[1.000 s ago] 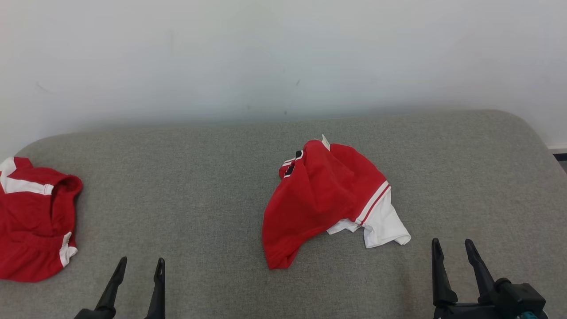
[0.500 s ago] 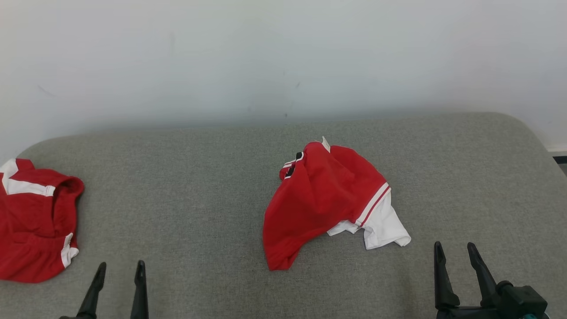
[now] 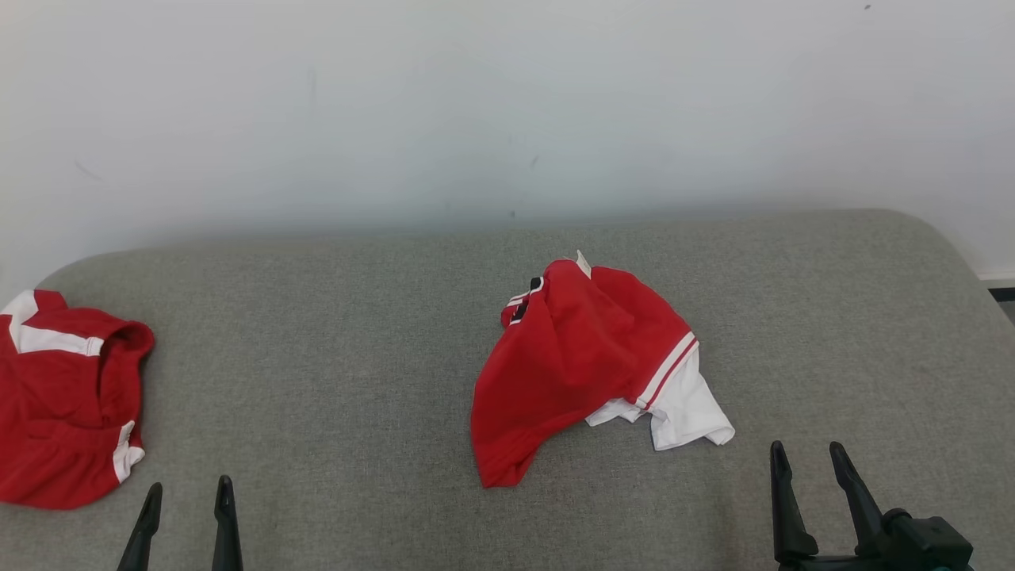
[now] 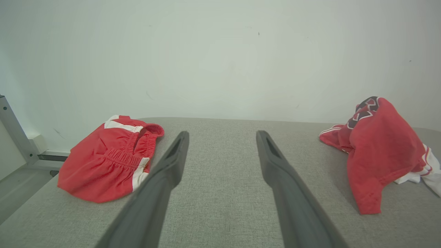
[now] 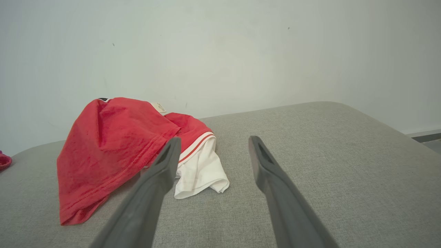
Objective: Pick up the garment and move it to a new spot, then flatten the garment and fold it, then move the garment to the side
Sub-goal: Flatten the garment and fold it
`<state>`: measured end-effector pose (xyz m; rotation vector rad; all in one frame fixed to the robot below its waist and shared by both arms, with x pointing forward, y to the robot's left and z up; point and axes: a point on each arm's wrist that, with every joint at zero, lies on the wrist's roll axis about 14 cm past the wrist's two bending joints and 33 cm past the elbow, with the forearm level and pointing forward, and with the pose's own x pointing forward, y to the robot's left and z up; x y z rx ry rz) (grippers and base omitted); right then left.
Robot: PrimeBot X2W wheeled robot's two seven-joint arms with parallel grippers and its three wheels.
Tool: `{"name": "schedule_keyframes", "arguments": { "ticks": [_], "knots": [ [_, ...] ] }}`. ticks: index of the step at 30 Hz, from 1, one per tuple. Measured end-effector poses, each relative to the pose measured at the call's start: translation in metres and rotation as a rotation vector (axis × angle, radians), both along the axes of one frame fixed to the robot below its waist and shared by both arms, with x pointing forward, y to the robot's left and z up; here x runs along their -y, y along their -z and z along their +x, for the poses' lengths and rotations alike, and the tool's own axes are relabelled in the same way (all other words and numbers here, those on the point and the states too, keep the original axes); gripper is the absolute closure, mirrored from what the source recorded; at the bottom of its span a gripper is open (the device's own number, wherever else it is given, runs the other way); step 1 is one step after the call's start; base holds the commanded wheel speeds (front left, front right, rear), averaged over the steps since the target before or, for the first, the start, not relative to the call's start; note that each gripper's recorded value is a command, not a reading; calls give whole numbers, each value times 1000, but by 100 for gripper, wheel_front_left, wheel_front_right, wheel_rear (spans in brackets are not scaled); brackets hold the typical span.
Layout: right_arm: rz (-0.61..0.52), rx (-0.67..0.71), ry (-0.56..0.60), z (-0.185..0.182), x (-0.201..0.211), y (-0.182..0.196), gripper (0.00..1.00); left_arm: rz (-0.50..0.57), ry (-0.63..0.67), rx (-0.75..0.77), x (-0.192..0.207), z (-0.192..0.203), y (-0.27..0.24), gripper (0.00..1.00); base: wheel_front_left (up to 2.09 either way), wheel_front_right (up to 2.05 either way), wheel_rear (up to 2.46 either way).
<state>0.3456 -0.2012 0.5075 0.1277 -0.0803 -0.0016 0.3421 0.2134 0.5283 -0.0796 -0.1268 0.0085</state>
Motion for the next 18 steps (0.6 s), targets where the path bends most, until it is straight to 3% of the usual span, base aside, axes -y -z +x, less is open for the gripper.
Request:
{"name": "schedule_keyframes", "arguments": {
  "ticks": [18],
  "knots": [
    [1, -9, -3, -1, -1, 2, 0, 45, 9, -17, 1, -1, 7, 0, 0, 0, 0]
  ]
}}
